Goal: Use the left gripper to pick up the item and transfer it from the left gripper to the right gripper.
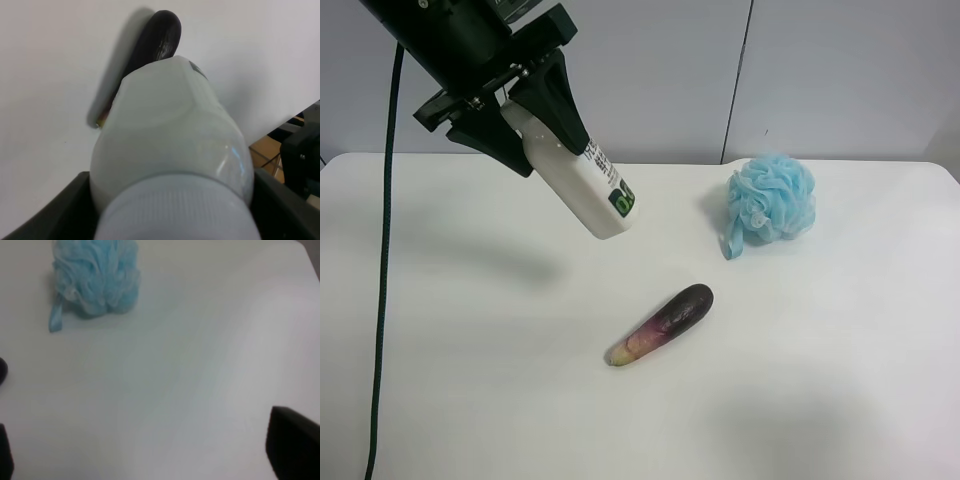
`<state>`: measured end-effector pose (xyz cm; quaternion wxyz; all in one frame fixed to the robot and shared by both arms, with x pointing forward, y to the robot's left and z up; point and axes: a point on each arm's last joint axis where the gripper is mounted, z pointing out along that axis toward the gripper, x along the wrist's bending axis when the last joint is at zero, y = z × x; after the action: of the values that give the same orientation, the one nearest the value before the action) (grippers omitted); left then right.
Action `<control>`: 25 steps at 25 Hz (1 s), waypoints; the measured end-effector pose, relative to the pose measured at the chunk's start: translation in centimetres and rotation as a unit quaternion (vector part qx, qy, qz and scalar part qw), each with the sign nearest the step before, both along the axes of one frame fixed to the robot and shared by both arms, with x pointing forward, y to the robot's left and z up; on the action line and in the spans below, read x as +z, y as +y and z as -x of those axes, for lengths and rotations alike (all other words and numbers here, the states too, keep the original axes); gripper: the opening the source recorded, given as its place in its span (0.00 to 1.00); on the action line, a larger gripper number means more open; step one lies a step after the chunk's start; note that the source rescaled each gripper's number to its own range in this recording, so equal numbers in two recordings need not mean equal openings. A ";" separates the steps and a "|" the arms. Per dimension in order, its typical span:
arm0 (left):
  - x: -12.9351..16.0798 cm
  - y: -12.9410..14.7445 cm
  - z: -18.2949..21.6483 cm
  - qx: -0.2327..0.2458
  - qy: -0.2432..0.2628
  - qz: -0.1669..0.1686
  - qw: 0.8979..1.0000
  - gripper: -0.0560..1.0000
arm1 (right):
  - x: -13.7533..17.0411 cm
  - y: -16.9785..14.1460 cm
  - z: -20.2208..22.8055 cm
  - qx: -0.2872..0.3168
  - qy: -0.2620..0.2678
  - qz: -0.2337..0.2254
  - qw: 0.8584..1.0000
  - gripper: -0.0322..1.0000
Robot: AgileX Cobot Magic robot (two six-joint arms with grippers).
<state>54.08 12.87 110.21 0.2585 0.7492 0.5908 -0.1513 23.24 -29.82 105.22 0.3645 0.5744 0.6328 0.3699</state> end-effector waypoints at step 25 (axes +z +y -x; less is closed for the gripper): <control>0.8 -1.1 0.4 -0.013 0.017 0.076 0.997 0.08 | 5.3 1.2 -7.4 0.088 0.107 0.054 0.989 1.00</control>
<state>53.67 11.77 111.04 0.3027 0.7322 0.5720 -0.2122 30.66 -28.64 110.53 0.2914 0.5323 0.7352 0.3020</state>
